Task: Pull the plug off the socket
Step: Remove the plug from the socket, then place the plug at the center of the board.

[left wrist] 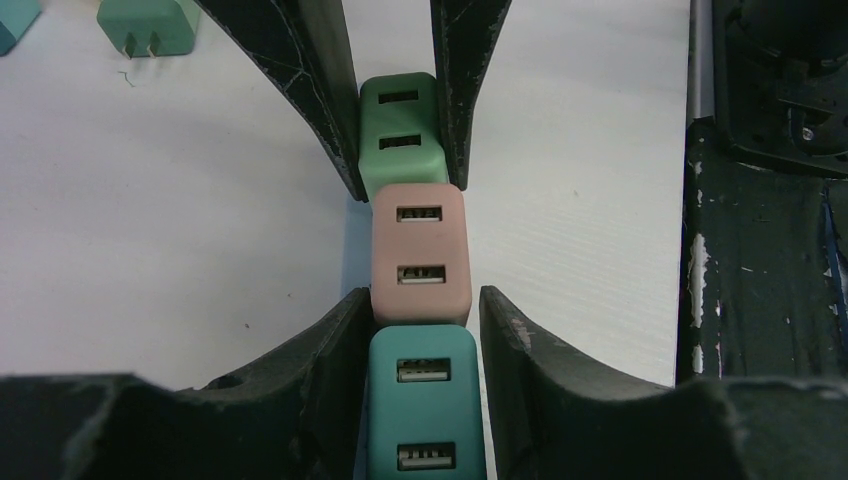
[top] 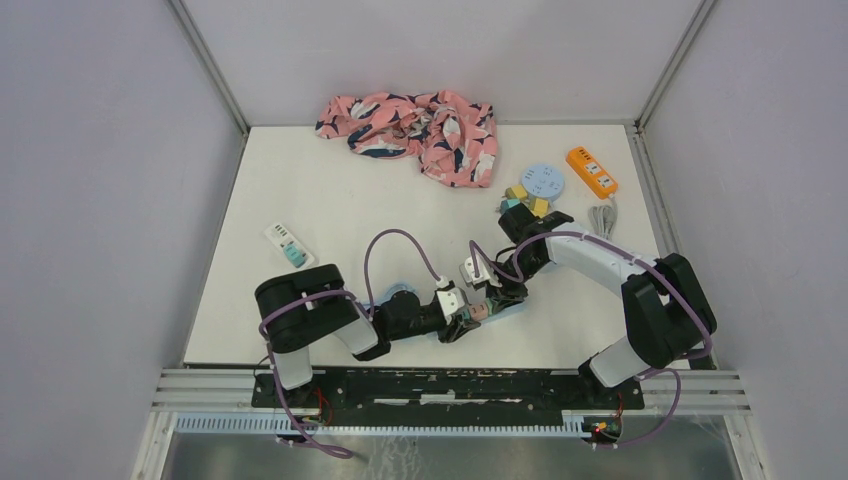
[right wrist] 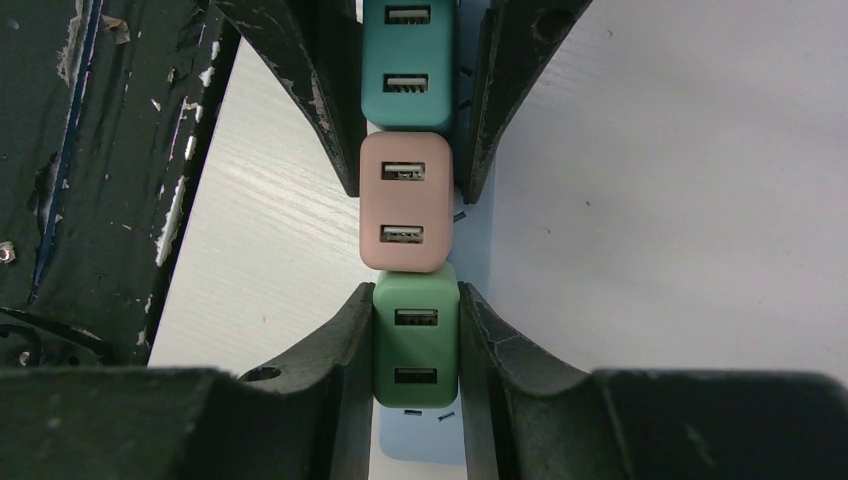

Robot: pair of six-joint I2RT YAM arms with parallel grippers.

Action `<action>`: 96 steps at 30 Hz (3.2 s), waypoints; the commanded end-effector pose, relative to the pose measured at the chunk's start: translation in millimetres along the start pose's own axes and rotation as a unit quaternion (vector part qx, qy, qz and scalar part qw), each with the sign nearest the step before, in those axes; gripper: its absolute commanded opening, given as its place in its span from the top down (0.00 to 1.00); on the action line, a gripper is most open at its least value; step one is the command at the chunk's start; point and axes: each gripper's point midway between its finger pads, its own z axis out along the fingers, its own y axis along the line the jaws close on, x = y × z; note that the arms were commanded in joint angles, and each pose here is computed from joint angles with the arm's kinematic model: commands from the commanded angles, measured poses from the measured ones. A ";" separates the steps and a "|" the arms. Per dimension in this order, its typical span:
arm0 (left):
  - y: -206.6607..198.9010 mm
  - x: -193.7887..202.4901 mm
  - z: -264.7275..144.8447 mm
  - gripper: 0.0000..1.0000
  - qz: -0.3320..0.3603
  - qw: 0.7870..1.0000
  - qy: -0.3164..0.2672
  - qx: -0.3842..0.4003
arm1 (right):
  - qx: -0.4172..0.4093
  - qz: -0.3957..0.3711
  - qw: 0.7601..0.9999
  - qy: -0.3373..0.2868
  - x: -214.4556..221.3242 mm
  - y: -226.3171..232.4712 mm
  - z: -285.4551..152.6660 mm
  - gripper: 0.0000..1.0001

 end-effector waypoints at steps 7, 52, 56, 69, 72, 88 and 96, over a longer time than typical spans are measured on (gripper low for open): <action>-1.2 -13.1 6.5 0.48 -0.022 0.999 -0.026 0.004 | -0.003 -0.028 0.999 -0.045 -26.6 -3.8 -1.2 1.00; 13.4 -29.9 -6.6 0.20 -0.063 0.997 -0.015 -0.039 | 0.291 0.348 0.871 -0.190 0.0 -125.9 -119.8 0.98; 13.7 -51.3 -10.6 0.13 -0.068 0.996 -0.029 -0.042 | 0.397 0.457 0.758 -0.243 32.5 -161.8 -143.7 0.95; 15.6 -93.0 -41.5 0.08 -0.083 0.992 -0.067 -0.061 | 0.486 0.558 0.624 -0.250 86.0 -203.2 -161.7 0.73; 17.0 -94.0 -47.3 0.07 -0.086 0.992 -0.068 -0.069 | 0.484 0.573 0.612 -0.251 97.0 -209.2 -163.5 0.70; 21.4 -89.2 -72.2 0.01 -0.101 0.987 -0.078 -0.094 | 0.475 0.551 0.638 -0.253 96.5 -200.1 -187.8 0.49; 20.9 -85.4 -74.6 0.01 -0.115 0.986 -0.080 -0.091 | 0.398 0.451 0.747 -0.283 30.6 -166.8 -192.5 0.54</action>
